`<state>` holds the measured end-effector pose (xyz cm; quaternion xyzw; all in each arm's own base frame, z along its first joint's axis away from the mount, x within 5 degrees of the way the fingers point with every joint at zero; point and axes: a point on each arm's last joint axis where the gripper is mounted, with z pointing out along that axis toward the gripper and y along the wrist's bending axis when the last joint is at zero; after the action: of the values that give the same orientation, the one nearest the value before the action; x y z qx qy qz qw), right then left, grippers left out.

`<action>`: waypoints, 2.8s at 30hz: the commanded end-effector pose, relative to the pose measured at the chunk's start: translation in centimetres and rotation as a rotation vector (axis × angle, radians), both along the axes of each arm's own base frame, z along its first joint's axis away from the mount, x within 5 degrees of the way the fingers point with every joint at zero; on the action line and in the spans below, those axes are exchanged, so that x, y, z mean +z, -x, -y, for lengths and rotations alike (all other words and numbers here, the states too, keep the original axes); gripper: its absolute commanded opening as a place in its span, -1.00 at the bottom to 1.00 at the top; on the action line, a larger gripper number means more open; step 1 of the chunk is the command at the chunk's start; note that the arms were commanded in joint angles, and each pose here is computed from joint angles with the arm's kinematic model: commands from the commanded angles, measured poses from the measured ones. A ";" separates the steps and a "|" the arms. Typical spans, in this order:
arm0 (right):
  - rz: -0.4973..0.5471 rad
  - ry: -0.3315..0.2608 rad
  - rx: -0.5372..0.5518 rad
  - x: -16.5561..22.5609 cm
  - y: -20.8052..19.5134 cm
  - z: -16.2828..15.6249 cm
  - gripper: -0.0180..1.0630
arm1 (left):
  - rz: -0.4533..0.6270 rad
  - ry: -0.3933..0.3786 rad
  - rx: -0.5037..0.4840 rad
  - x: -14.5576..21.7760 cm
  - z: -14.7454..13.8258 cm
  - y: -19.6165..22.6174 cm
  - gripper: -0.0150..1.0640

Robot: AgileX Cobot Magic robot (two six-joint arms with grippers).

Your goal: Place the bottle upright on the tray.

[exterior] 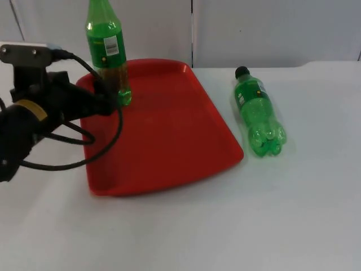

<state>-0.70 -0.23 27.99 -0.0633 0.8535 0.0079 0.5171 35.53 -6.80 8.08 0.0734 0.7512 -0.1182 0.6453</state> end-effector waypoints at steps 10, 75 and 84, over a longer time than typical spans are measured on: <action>0.007 -0.003 -0.007 0.0 0.0 0.0 0.98 | -0.104 -0.089 0.010 10.0 -0.7 2.9 0.66; 0.007 -0.003 -0.007 0.0 0.0 0.0 0.98 | -0.209 -0.193 -0.019 25.4 -5.8 34.7 0.66; 0.007 -0.003 -0.007 0.0 0.0 0.0 0.98 | -0.140 -0.185 -0.017 25.1 -6.1 36.9 0.66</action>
<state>-0.70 -0.23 27.99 -0.0611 0.8537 0.0092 0.5171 -0.94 -0.63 33.37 0.1287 0.8067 -0.0527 0.5744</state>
